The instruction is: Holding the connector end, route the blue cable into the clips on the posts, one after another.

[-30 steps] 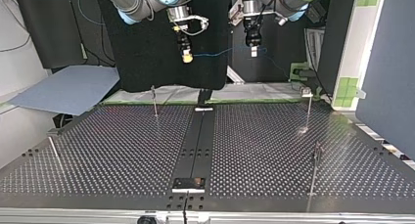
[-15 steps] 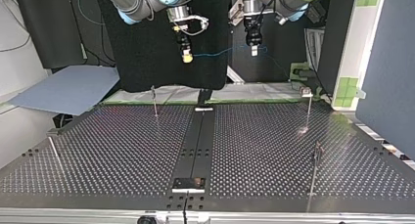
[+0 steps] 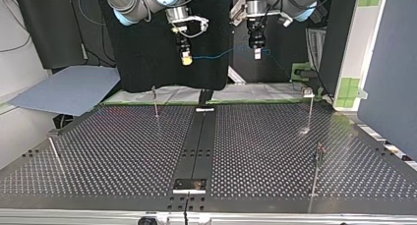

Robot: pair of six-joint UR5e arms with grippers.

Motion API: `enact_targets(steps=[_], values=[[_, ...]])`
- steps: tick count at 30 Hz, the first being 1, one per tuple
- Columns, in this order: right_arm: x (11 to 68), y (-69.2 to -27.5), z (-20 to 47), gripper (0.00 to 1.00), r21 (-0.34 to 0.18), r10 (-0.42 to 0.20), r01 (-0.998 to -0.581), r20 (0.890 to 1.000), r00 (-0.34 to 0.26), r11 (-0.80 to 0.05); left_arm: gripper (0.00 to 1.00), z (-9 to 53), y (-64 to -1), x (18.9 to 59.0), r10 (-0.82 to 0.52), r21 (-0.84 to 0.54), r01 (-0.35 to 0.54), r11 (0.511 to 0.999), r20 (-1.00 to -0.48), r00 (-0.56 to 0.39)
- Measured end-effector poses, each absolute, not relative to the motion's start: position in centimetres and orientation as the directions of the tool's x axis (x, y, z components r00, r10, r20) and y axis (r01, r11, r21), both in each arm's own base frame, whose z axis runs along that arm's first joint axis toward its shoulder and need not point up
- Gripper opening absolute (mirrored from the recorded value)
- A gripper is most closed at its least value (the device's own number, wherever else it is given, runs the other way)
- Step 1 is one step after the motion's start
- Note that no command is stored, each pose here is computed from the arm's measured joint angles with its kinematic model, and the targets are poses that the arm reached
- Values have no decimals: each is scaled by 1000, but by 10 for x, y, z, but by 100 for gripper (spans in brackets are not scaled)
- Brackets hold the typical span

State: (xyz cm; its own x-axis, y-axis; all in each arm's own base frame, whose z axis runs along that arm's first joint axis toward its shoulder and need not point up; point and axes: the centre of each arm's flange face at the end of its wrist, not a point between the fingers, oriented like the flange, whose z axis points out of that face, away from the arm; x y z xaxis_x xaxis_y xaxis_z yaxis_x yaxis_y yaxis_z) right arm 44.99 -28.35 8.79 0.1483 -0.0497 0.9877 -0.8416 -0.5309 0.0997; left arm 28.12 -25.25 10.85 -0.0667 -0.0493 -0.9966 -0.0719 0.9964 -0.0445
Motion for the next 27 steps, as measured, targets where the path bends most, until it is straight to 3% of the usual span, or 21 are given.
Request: enact_targets(steps=[11, 20, 27], values=[[458, -291, 148, 0, 43, 9, -834, 999, 45, -551, 0, 148, -248, 285, -68, -67, -81, 994, -998, -5], [468, -302, 178, 0, -5, 21, -822, 1000, -20, -570, 0, 172, -244, 289, -89, -93, -89, 992, -995, 50], [484, -310, 198, 0, -13, 42, -797, 998, -48, -604, 0, 172, -242, 289, -70, -73, -84, 994, -997, 36]])
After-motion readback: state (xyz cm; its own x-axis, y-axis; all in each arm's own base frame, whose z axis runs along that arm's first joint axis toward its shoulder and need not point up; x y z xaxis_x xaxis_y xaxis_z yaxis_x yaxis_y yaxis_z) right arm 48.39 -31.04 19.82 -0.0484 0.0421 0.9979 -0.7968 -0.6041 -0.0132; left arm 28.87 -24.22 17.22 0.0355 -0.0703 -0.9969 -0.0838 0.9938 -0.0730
